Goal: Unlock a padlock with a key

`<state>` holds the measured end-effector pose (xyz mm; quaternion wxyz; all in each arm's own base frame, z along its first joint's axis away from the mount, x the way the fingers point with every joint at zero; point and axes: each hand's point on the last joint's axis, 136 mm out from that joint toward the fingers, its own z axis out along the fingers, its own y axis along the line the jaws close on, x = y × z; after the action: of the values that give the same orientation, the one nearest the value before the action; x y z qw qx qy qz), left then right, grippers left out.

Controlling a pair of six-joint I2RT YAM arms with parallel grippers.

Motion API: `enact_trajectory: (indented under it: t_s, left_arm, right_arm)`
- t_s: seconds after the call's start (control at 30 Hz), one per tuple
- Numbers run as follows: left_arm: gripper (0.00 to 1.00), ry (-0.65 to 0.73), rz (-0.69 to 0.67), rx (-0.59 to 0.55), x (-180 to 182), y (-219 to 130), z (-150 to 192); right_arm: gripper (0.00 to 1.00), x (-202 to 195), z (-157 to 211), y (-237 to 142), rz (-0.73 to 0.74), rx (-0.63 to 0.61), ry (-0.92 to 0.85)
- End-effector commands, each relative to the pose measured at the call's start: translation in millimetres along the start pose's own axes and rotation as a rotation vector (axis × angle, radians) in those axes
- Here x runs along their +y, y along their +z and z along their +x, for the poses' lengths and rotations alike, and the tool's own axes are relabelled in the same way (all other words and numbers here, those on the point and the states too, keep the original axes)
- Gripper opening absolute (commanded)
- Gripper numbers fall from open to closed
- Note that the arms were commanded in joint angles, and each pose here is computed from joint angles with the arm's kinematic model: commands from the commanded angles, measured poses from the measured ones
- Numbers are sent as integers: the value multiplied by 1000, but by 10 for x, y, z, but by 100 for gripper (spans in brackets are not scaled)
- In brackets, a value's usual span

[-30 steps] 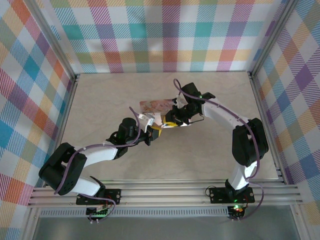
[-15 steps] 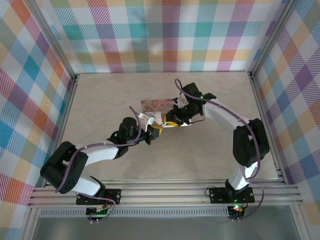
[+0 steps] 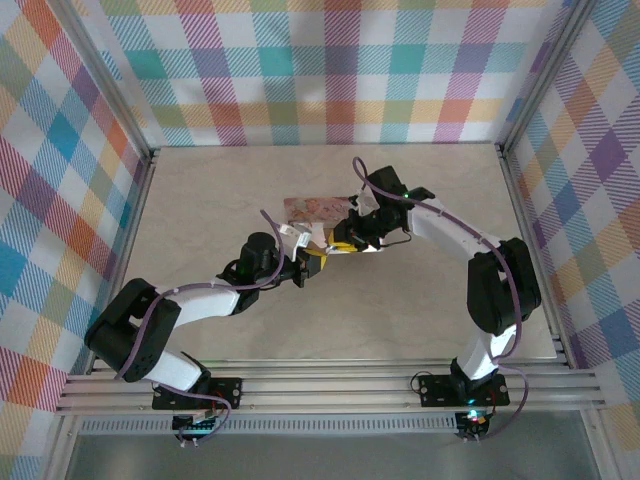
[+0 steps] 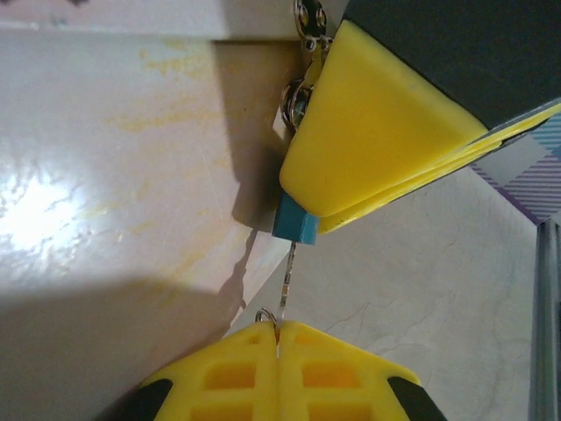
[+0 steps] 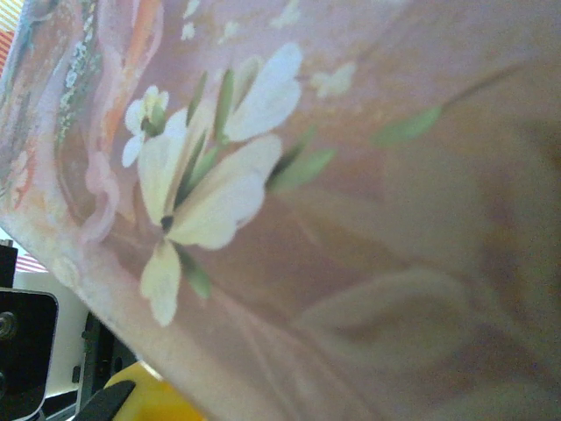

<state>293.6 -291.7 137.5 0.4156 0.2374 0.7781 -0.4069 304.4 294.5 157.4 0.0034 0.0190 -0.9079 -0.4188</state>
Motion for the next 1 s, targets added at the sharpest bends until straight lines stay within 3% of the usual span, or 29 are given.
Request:
enact_trajectory:
  t_s: [0.0,0.4,0.57,0.97]
  left_arm:
    - [0,13,63,-74,-157,48,-292]
    - [0,-1,31,-79,-136,7,-376]
    - [0,19,-39,-85,-40,-45,-388]
    - [0,96,-54,-117,-161,-21,-388]
  right_arm:
    - [0,274,58,-111,-93,-2,-70]
    - [0,131,128,-79,-49,8,-92]
    - [0,107,131,-81,-36,6,-80]
    - [0,123,121,-57,-52,14,-36]
